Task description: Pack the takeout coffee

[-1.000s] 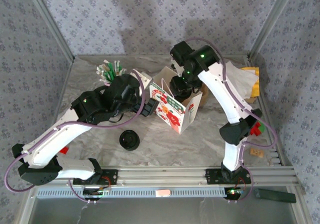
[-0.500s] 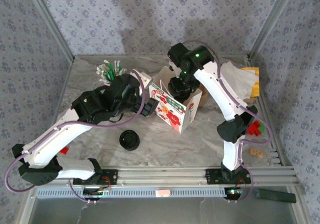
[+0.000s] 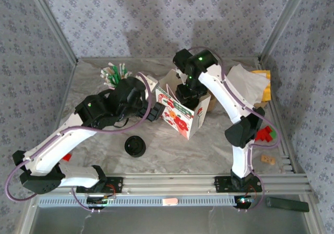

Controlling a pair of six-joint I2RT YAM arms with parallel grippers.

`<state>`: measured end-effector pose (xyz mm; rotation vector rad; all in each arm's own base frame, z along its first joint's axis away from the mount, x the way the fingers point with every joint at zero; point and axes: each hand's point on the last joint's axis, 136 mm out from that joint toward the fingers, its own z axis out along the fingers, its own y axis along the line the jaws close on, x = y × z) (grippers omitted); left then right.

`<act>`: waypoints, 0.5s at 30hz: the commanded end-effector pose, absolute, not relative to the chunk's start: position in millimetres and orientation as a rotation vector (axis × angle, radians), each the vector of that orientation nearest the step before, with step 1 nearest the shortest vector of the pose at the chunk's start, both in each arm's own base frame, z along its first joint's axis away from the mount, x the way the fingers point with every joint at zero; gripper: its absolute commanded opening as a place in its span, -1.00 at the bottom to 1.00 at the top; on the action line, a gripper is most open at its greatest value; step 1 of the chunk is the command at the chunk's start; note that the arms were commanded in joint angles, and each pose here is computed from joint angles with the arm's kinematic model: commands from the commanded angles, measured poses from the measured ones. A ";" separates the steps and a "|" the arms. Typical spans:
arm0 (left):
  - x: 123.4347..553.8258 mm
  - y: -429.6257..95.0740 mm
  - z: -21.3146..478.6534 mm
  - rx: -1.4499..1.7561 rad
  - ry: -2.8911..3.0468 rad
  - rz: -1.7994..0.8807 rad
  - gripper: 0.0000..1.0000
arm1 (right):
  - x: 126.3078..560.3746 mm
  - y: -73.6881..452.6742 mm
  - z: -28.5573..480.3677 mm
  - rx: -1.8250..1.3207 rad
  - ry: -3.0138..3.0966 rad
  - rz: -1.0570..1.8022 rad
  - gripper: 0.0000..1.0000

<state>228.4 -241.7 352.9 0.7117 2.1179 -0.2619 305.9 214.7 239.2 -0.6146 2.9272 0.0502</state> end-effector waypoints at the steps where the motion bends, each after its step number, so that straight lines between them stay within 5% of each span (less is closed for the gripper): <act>1: 227.9 -239.3 363.0 0.677 2.093 -0.301 0.99 | 269.5 183.8 231.3 -0.630 3.122 -0.083 0.09; 15: 228.1 -237.0 358.1 0.651 2.115 -0.321 0.99 | 276.2 186.6 222.0 -0.694 3.119 -0.141 0.09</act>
